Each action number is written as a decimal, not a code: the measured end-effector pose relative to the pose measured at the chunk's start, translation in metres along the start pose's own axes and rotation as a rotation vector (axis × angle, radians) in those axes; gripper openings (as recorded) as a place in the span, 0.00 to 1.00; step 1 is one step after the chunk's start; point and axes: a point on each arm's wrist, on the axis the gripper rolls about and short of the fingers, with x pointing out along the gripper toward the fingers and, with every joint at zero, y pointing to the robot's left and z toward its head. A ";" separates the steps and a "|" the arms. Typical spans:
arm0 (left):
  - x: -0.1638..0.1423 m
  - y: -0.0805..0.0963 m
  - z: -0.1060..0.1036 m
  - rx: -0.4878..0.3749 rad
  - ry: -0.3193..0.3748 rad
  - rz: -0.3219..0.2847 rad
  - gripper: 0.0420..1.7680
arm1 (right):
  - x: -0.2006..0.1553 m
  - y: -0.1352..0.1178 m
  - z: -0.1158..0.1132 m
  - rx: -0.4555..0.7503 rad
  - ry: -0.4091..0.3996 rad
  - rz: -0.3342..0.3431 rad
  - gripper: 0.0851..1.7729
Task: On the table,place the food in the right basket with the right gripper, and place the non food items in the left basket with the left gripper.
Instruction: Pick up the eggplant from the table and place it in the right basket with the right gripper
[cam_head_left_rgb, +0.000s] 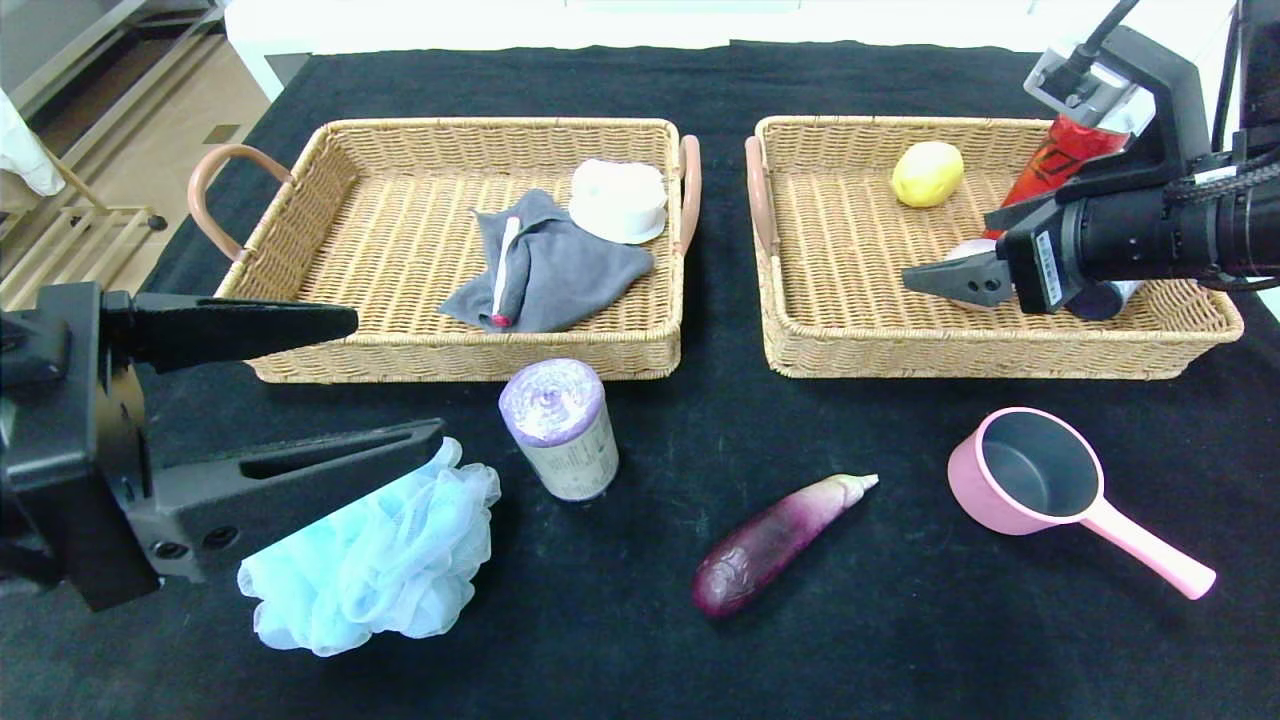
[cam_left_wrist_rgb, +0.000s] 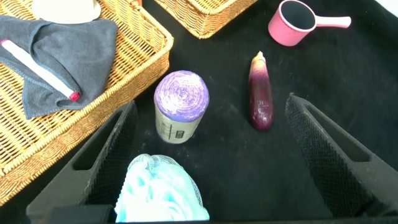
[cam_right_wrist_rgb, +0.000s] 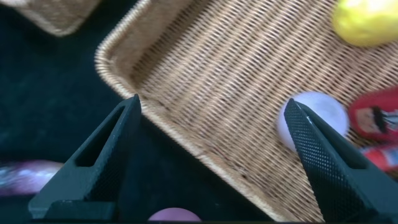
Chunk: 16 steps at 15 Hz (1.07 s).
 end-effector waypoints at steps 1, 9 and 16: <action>0.000 0.000 0.000 0.000 0.000 0.000 0.97 | 0.000 0.003 0.000 -0.005 -0.006 0.031 0.95; -0.001 0.000 0.001 0.002 -0.003 0.002 0.97 | -0.003 0.033 -0.018 -0.154 0.011 0.208 0.96; -0.001 0.000 0.001 0.003 -0.006 0.002 0.97 | 0.005 0.077 -0.036 -0.191 0.068 0.355 0.96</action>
